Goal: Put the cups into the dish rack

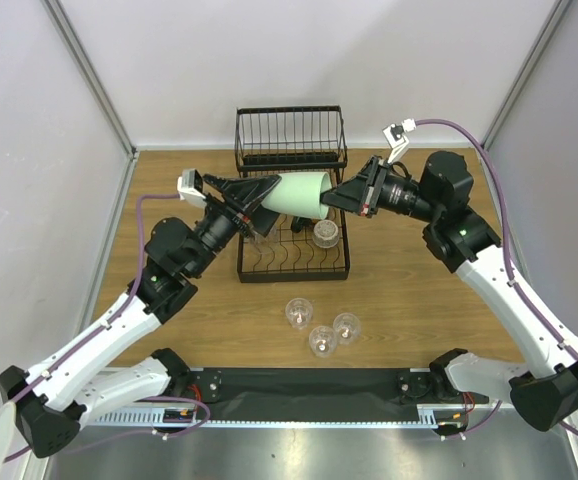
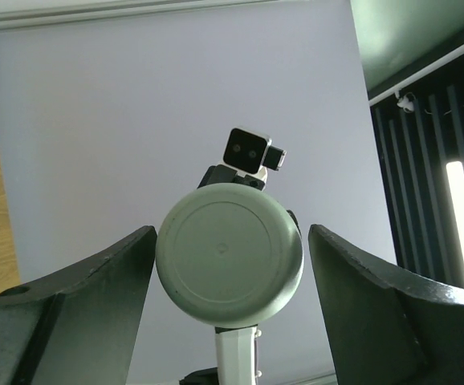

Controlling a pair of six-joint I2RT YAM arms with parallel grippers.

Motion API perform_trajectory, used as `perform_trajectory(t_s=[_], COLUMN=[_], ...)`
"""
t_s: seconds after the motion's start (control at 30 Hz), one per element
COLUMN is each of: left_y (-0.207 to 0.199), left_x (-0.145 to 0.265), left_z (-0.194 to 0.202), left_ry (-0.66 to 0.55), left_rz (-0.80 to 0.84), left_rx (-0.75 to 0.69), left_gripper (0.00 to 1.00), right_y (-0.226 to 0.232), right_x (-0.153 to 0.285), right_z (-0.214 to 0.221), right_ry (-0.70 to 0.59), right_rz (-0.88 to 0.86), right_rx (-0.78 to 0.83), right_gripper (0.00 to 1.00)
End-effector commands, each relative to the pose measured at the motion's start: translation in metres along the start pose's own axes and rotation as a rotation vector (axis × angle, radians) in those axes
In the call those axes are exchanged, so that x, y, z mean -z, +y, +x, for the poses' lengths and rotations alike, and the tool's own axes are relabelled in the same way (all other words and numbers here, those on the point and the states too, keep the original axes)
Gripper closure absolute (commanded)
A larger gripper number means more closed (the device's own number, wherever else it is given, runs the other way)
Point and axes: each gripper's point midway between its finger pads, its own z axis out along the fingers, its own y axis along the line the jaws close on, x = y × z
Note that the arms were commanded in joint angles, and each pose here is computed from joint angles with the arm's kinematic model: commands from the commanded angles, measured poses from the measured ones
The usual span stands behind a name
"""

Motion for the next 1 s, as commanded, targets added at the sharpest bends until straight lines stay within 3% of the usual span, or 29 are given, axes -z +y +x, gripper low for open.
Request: perform_trajectory(t_s=[0.0,0.17,0.2,0.23,0.27,0.3,0.33,0.43,0.5,0.6,0.7,0.83,0.97], left_y=[-0.013,-0.016,-0.015,-0.015,-0.013,-0.006,-0.007,0.002,0.008,0.005,0.03,0.06,0.093], left_x=[0.001,-0.003,-0.001,0.0,0.0,0.001,0.004,0.005,0.005,0.001,-0.005,-0.011,-0.019], left_z=[0.005,0.011,0.01,0.008,0.007,0.006,0.006,-0.006,-0.013,-0.021,-0.03,-0.043,-0.039], left_ry=[0.022,0.057,0.049,0.039,0.037,0.032,0.032,-0.015,-0.024,-0.013,0.013,0.024,0.081], left_rz=[0.064,0.077,0.08,0.08,0.076,0.049,0.043,-0.048,-0.109,-0.197,-0.316,-0.429,-0.566], left_rx=[0.035,0.034,0.031,0.03,0.022,0.016,-0.001,-0.142,-0.32,-0.555,-0.733,-0.953,-1.077], left_gripper=[0.19,0.48,0.67,0.79,0.91,1.0,1.0,1.0,1.0,1.0,1.0,1.0,1.0], right_y=[0.012,0.012,0.008,0.005,0.002,-0.004,-0.008,-0.038,-0.067,-0.106,-0.137,-0.153,-0.148], right_x=[-0.002,-0.005,-0.007,-0.007,-0.007,-0.007,-0.005,0.008,0.026,0.063,0.098,0.123,0.142], right_z=[-0.003,-0.003,-0.001,-0.001,-0.002,0.0,0.001,0.001,0.005,0.007,0.011,0.018,0.022], right_ry=[-0.002,0.005,0.019,0.023,0.023,0.04,0.046,0.052,0.052,0.033,0.038,0.047,0.02], right_rz=[-0.055,-0.052,-0.035,-0.021,-0.004,0.033,0.06,0.236,0.398,0.639,0.837,0.91,0.923], right_rx=[0.028,0.028,0.016,0.011,0.019,0.0,-0.003,-0.007,-0.016,-0.04,-0.071,-0.131,-0.151], right_gripper=[1.0,1.0,1.0,0.96,0.85,0.68,0.39,0.09,0.02,0.0,0.01,0.02,0.02])
